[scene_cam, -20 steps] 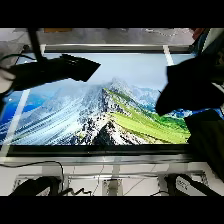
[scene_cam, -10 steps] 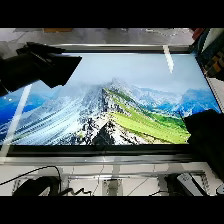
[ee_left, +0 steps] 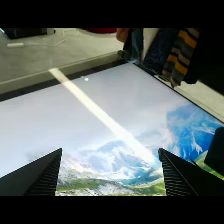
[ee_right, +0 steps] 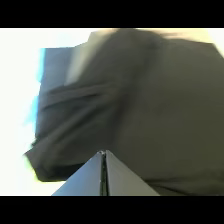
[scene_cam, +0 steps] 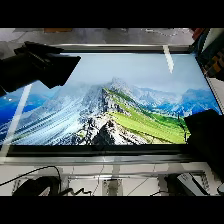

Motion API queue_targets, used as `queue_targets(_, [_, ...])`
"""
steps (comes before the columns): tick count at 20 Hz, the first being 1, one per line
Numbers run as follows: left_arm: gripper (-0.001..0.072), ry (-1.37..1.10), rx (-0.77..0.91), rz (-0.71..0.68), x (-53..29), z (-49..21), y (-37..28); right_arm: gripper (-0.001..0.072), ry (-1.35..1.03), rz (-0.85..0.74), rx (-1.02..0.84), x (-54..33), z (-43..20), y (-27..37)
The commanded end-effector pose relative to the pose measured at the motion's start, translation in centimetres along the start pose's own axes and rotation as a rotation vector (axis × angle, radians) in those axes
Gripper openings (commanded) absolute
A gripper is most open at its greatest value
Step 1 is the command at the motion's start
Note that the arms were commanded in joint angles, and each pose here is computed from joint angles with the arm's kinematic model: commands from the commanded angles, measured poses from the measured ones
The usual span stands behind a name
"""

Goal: Fold the clothes and pants, and hang the long-sleeved shirts on hangers.

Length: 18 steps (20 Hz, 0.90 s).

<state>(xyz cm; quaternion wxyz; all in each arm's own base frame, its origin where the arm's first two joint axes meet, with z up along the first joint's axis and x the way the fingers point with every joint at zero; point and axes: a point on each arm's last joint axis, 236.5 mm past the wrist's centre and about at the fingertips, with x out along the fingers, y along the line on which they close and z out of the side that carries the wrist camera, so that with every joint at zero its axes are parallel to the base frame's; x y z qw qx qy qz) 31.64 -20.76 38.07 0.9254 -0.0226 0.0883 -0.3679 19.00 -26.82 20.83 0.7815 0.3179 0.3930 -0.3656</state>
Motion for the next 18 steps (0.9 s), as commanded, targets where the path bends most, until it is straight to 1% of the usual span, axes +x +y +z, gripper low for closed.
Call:
queue_targets(1, [0.0702,-0.001,0.0,0.002,0.0,0.0,0.0,0.0023,0.038,0.163,-0.323,1.9,-1.9,8.7])
queue_targets(4, [0.0702,-0.001,0.0,0.002,0.0,0.0,0.0,0.0022,0.011,0.219,-0.634,1.9,-4.2,15.5])
queue_targets(9, [0.0702,-0.001,0.0,0.002,0.0,0.0,0.0,0.0022,-0.084,0.463,-1.065,-1.0,-11.0,27.4])
queue_targets(11, [0.0702,-0.001,0.0,0.002,0.0,0.0,0.0,0.0021,-0.117,0.518,-1.178,-2.3,-13.6,30.2])
queue_targets(12, [0.0702,-0.001,0.0,0.002,0.0,0.0,0.0,0.0021,-0.141,0.5,-1.247,-2.4,-14.2,30.6])
queue_targets(14, [0.0702,-0.001,0.0,0.002,0.0,0.0,0.0,0.0022,-0.173,0.461,-1.319,-2.3,-14.5,31.1])
queue_targets(18, [0.0702,-0.001,0.0,0.002,0.0,0.0,0.0,0.0023,-0.132,0.495,-1.32,-1.6,-15.7,31.9])
